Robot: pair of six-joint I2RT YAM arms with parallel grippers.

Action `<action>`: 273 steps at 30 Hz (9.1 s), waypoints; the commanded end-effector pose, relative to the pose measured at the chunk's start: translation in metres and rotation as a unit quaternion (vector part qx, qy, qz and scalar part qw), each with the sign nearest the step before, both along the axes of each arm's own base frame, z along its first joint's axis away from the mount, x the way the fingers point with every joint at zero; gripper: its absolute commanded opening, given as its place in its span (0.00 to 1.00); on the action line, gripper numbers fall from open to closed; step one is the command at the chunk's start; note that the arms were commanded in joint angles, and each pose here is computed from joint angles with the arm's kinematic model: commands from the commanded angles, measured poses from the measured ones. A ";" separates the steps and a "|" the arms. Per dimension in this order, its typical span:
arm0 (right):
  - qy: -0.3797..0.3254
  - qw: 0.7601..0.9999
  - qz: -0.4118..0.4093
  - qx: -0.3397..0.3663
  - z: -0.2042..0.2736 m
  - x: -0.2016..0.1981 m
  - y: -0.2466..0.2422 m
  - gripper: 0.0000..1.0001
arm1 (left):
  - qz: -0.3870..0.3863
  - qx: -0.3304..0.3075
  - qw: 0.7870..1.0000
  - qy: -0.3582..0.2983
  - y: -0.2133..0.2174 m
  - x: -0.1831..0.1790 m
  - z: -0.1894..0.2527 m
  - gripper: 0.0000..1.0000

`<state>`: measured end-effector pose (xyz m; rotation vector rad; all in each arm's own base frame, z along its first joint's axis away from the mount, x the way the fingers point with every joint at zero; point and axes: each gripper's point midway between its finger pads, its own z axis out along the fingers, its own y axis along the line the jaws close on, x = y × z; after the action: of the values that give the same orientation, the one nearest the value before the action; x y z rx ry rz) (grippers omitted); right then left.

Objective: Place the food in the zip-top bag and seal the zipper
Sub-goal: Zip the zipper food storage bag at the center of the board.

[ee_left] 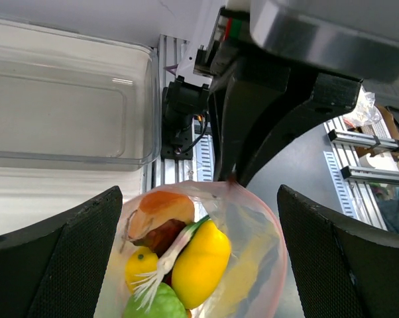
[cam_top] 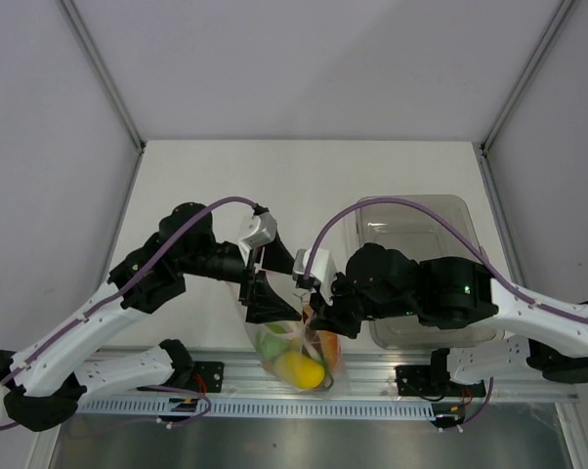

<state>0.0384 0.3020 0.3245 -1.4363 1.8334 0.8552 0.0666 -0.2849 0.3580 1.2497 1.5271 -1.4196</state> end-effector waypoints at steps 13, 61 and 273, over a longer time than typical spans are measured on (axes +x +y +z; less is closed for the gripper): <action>0.008 0.998 0.028 0.059 0.022 -0.010 0.001 0.00 | -0.124 0.006 0.992 -0.015 -0.023 -0.015 -0.014 0.99; -0.021 0.975 -0.166 0.148 0.025 0.053 -0.014 0.73 | 0.129 0.125 0.982 0.053 0.004 0.013 -0.074 0.01; 0.156 0.938 -0.045 0.306 0.017 0.043 0.030 0.00 | 0.130 -0.022 0.991 -0.005 0.000 0.015 -0.009 0.01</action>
<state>0.0757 0.3368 0.3012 -0.9185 1.7650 1.4914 0.0900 -0.2863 0.3372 0.9939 1.6049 -1.2137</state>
